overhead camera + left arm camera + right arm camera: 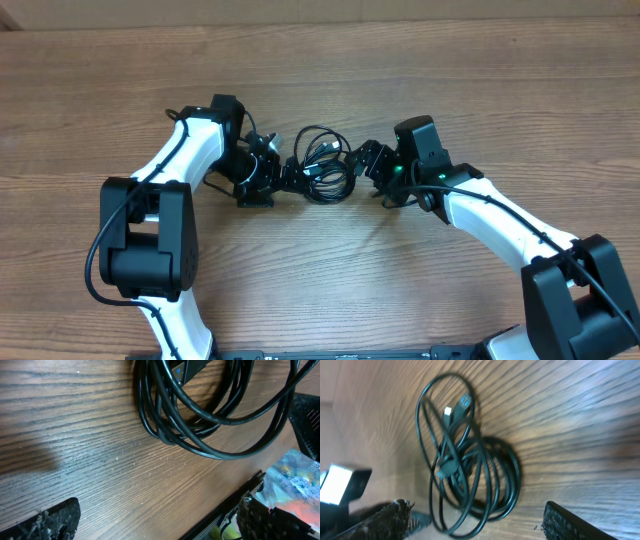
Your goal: Untangle cables
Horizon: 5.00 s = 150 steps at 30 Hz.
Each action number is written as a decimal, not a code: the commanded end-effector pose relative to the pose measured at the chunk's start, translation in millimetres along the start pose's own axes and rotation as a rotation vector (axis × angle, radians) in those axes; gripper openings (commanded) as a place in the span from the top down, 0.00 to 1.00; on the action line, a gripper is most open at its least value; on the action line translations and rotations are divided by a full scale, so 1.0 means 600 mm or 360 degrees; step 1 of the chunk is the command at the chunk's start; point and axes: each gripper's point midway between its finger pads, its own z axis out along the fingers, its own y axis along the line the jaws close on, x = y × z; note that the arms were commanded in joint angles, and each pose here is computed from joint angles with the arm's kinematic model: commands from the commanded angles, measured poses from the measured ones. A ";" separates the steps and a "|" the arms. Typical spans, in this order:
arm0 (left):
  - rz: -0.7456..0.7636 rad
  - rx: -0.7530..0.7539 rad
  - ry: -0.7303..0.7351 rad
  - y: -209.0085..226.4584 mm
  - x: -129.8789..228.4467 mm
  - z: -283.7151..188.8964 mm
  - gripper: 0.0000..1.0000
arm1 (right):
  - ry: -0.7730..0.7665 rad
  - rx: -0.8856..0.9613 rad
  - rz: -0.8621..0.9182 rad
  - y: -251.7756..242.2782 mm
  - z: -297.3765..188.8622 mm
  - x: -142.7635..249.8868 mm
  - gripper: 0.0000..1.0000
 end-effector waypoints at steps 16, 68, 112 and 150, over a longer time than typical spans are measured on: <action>-0.0141 -0.0002 -0.0033 -0.003 -0.015 -0.001 0.00 | 0.0090 -0.0042 0.0110 -0.003 0.059 0.011 0.53; -0.0423 -0.0115 -0.0101 0.016 -0.028 -0.001 0.35 | 0.0603 -0.1839 -0.0606 0.330 -0.354 0.054 0.96; 0.0023 0.0117 -0.0942 -0.153 0.050 -0.506 0.96 | -0.0712 0.0091 -0.0296 0.050 -0.438 -0.164 0.96; 0.0248 0.0867 -0.0594 -0.460 0.126 -0.452 0.96 | 0.0020 -0.0594 -0.1139 0.241 -0.265 0.005 0.00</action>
